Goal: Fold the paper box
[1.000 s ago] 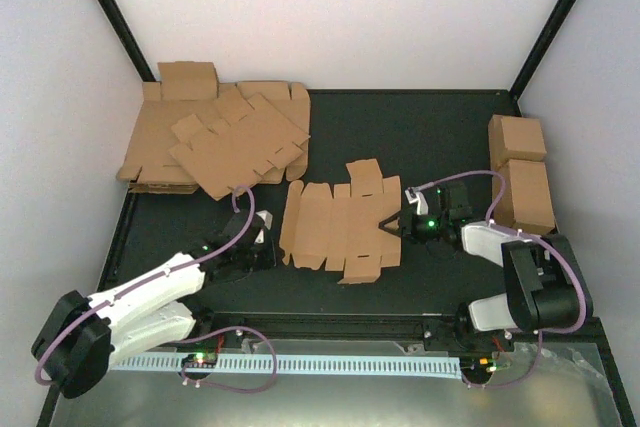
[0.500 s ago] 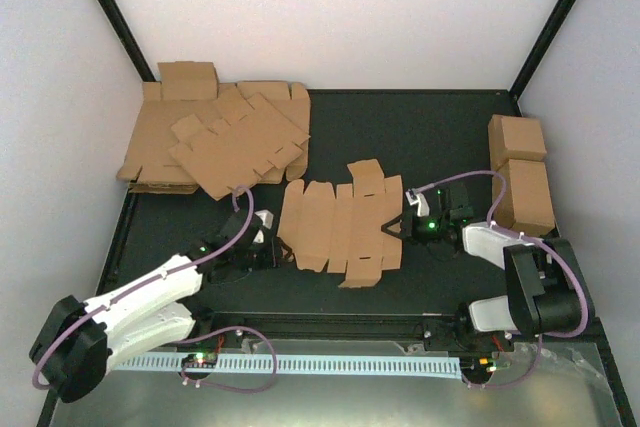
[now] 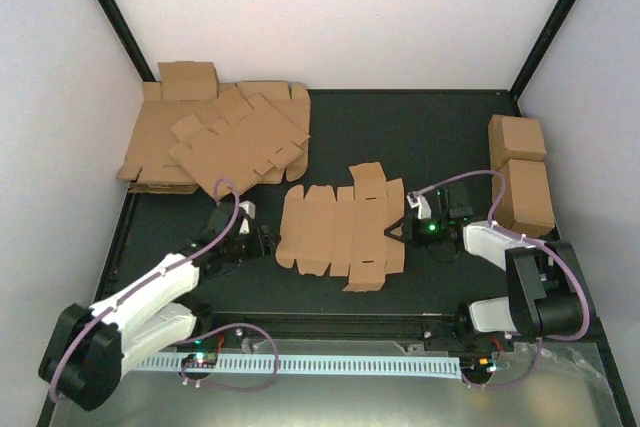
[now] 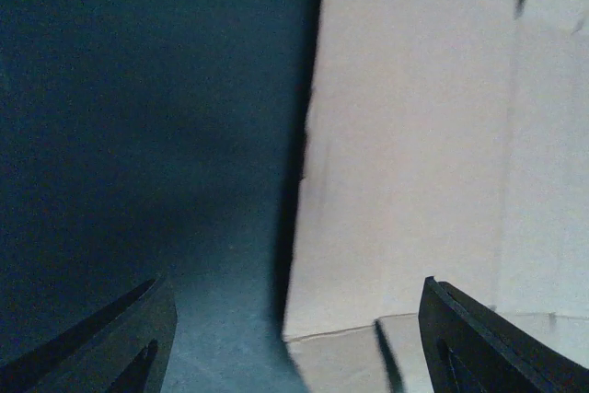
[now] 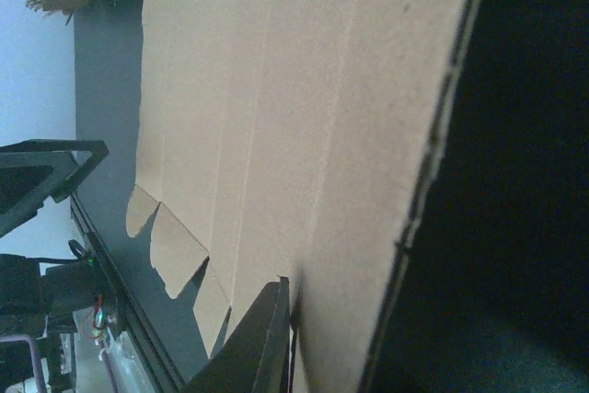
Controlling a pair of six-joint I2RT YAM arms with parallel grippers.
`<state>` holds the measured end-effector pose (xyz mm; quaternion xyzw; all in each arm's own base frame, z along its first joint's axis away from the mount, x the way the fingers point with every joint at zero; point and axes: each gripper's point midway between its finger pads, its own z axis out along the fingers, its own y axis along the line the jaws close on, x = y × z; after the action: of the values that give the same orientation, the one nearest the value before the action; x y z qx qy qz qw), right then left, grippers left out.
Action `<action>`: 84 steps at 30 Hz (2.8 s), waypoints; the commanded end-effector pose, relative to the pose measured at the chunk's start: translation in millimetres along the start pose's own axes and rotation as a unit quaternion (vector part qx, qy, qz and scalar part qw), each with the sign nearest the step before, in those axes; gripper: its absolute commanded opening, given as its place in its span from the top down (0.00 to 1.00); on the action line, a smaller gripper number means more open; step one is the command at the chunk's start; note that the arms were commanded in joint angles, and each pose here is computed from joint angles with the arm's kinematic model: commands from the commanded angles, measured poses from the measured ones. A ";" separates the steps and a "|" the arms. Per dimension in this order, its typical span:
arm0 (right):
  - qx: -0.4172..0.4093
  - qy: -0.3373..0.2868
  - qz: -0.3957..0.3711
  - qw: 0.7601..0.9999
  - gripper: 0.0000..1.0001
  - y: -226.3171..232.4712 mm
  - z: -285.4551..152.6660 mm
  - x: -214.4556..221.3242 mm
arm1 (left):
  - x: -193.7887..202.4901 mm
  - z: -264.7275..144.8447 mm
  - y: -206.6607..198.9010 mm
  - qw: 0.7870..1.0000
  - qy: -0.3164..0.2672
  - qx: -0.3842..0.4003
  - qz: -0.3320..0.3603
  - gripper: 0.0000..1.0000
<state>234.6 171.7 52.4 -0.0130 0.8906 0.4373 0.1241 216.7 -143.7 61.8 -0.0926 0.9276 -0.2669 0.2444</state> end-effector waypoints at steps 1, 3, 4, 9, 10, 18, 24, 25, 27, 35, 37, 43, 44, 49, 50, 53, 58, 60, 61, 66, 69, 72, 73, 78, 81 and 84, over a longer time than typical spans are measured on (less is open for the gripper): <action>0.012 -0.004 -0.019 1.000 0.89 3.4 -3.0 -5.8 | 8.7 9.0 -6.3 0.998 0.062 0.012 0.013 0.25; 0.015 -0.003 -0.017 1.000 0.89 1.8 -2.5 -5.2 | 16.4 14.7 -6.4 0.995 0.097 0.009 0.003 0.25; 0.015 -0.003 -0.016 1.000 0.89 1.4 -2.5 -5.6 | 20.9 18.5 -5.4 0.994 0.112 0.008 -0.002 0.26; 0.016 -0.003 -0.016 1.000 0.89 1.3 -2.8 -5.4 | 35.6 33.1 -12.5 0.987 0.153 0.047 -0.029 0.36; 0.016 -0.003 -0.016 1.000 0.89 1.4 -3.0 -5.3 | 36.8 34.9 -15.1 0.985 0.156 0.058 -0.033 0.37; 0.013 -0.003 -0.016 1.000 0.89 2.5 -3.1 -5.1 | 29.7 42.5 -29.8 0.981 0.161 0.103 -0.035 0.55; 0.011 -0.002 -0.017 1.000 0.89 3.7 -3.1 -5.6 | 11.9 32.0 -46.5 0.983 0.123 0.135 -0.004 0.64; 0.010 -0.001 -0.017 1.000 0.88 4.3 -3.0 -5.8 | 10.1 30.0 -49.7 0.983 0.118 0.142 -0.001 0.66; 0.008 -0.001 -0.017 1.000 0.88 5.0 -3.0 -5.8 | 6.2 27.4 -53.3 0.983 0.108 0.150 0.007 0.68; 0.004 0.003 -0.020 1.000 0.88 7.3 -2.6 -6.0 | 0.8 39.7 -55.5 0.982 0.115 0.148 0.027 0.82; 0.009 0.002 -0.018 1.000 0.84 6.3 -3.5 -6.5 | 0.9 43.6 -52.2 0.983 0.121 0.136 0.028 0.94; 0.064 -0.040 -0.017 0.997 0.59 -0.9 -18.1 -14.2 | -21.0 23.0 -48.6 0.992 0.059 0.097 0.063 0.98; 0.065 -0.049 -0.022 0.996 0.59 1.3 -21.1 -16.2 | -23.1 19.2 -48.7 0.992 0.052 0.094 0.070 0.98; 0.029 -0.059 -0.054 0.996 0.78 21.8 -25.4 -22.0 | -21.9 7.6 -59.1 0.987 0.046 0.122 0.098 0.98; 0.015 -0.052 -0.056 0.997 0.79 25.6 -23.4 -21.0 | -20.6 6.4 -62.0 0.985 0.048 0.132 0.101 0.98; -0.008 -0.033 -0.056 0.998 0.80 30.5 -18.3 -19.7 | -19.0 1.2 -69.3 0.981 0.046 0.153 0.110 0.98; -0.022 -0.034 -0.054 0.998 0.72 31.3 -14.1 -22.8 | -20.0 -16.2 -84.7 0.971 0.025 0.195 0.138 0.98; -0.023 -0.037 -0.057 0.997 0.77 32.8 -13.0 -25.1 | -20.7 -23.2 -87.9 0.968 0.016 0.201 0.151 0.98; -0.022 -0.038 -0.061 0.997 0.86 33.9 -12.9 -26.2 | -20.9 -25.7 -87.9 0.967 0.012 0.200 0.157 0.98; -0.021 -0.064 -0.101 0.993 0.92 46.4 -16.3 -34.2 | -18.5 -45.0 -95.7 0.957 -0.018 0.229 0.179 0.98; -0.030 -0.085 -0.137 0.986 0.98 62.2 -20.6 -36.2 | -18.8 -54.0 -94.6 0.953 -0.044 0.232 0.191 0.92; -0.041 -0.120 -0.185 0.974 0.98 82.0 -31.8 -36.3 | -28.5 -53.8 -70.8 0.967 -0.077 0.163 0.178 0.54; -0.047 -0.130 -0.197 0.971 0.98 87.3 -36.4 -35.3 | -31.7 -55.4 -65.6 0.969 -0.088 0.147 0.176 0.44; -0.116 -0.156 -0.254 0.948 0.98 119.9 -52.6 -18.3 | -45.2 -65.6 -73.3 0.957 -0.148 0.169 0.186 0.24; -0.122 -0.156 -0.265 0.944 0.98 124.3 -52.9 -11.0 | -55.0 -65.1 -69.6 0.955 -0.171 0.149 0.192 0.21; -0.123 -0.145 -0.263 0.946 0.98 125.4 -51.3 -8.0 | -62.5 -63.4 -67.2 0.959 -0.167 0.124 0.194 0.21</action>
<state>219.3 202.1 171.1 -0.1772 0.7841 0.4802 0.3510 224.6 -161.4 156.8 0.0809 0.8361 -0.3449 0.4190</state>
